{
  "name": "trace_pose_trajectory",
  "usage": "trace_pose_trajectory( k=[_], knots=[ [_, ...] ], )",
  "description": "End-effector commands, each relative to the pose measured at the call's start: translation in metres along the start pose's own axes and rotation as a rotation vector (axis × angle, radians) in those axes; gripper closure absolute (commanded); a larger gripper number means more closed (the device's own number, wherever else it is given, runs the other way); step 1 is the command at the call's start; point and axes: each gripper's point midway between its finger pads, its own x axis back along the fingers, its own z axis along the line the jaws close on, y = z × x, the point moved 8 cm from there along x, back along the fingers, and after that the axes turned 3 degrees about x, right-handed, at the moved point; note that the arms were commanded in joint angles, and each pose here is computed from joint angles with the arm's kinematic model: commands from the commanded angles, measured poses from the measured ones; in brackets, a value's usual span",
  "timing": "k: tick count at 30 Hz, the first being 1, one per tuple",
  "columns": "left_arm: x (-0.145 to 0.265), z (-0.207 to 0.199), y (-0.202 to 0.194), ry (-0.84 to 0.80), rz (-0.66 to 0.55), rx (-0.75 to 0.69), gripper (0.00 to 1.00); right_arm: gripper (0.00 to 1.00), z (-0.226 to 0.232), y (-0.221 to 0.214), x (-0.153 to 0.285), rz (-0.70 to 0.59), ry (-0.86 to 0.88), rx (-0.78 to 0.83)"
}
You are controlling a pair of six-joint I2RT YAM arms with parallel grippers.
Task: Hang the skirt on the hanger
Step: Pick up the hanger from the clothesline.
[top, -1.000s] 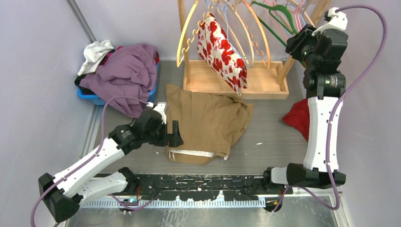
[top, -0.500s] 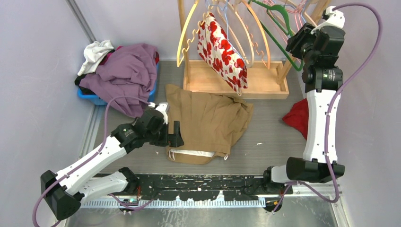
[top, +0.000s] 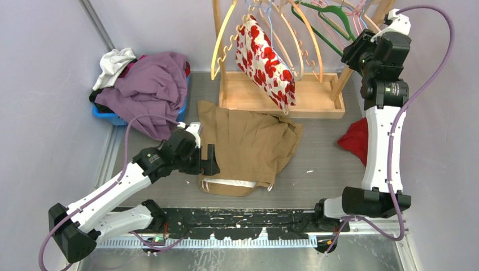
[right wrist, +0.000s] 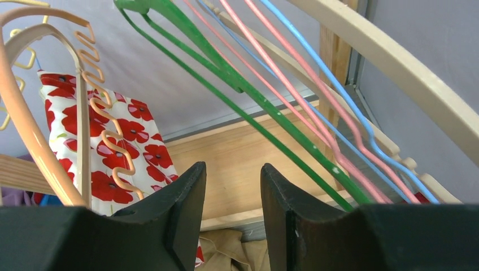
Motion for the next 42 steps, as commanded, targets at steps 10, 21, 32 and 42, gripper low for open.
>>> trace_pose_trajectory(
  k=[10,21,32,42],
  knots=[
    [0.002,-0.009,0.010,-0.060,-0.046,-0.026,0.01,0.52,-0.013,0.031,0.030,-0.163,-0.077,0.013],
    [0.006,-0.010,0.013,-0.053,-0.044,-0.039,0.01,0.51,-0.031,0.030,0.008,-0.106,-0.093,0.025],
    [0.006,-0.010,0.012,-0.052,-0.041,-0.039,0.01,0.50,-0.029,0.020,-0.005,-0.060,-0.010,-0.005],
    [0.005,-0.007,0.007,-0.054,-0.039,-0.032,0.01,0.68,-0.020,0.011,-0.019,0.006,0.103,-0.051]
  ],
)
